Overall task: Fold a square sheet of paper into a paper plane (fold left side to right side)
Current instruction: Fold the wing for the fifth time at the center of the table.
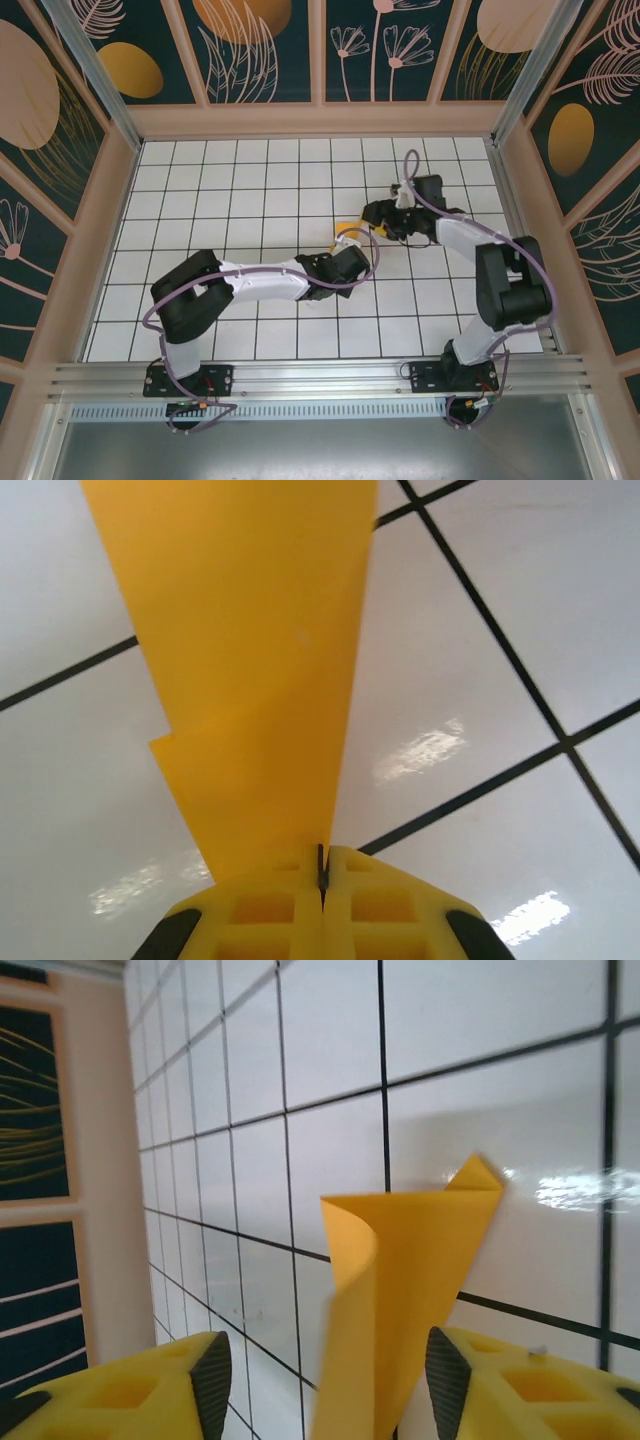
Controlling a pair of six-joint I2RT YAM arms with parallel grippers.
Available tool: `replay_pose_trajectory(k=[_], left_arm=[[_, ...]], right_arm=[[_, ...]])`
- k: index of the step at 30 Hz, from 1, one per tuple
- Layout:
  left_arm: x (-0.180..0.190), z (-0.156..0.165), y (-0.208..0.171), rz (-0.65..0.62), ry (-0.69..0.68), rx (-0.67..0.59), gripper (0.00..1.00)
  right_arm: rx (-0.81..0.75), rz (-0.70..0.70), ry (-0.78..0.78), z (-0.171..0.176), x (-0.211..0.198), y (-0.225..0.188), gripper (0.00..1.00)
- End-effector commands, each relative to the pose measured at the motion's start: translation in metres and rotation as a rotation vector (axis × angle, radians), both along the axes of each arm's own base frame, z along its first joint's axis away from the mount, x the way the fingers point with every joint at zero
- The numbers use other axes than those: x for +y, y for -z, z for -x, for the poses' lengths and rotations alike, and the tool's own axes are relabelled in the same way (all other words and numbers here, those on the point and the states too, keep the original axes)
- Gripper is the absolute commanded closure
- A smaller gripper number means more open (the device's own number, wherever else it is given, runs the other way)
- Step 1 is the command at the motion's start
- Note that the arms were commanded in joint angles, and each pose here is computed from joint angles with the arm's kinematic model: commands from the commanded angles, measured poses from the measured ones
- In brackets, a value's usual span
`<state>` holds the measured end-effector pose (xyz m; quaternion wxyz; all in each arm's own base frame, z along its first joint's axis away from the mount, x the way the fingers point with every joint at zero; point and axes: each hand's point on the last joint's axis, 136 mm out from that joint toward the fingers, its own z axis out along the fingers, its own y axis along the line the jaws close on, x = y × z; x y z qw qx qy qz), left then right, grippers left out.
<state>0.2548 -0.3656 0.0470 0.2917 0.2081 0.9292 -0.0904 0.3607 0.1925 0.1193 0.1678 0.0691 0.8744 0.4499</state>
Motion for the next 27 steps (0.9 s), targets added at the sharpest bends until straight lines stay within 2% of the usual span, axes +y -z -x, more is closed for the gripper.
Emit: replay_pose_trajectory(k=[1,12,21,27], left_arm=[[-0.016,-0.001,-0.024,0.140,0.048,0.038,1.00],[-0.026,-0.004,-0.028,0.391,0.117,0.214,1.00],[-0.036,-0.007,-0.015,0.469,0.143,0.314,1.00],[-0.036,-0.014,-0.009,0.547,0.156,0.376,1.00]], right_arm=[[-0.083,0.018,0.047,0.001,-0.020,-0.012,0.38],[-0.128,0.063,0.046,0.040,-0.034,0.011,0.37],[-0.100,0.074,0.043,0.065,-0.037,0.038,0.37],[-0.122,0.057,0.033,0.070,-0.033,0.043,0.37]])
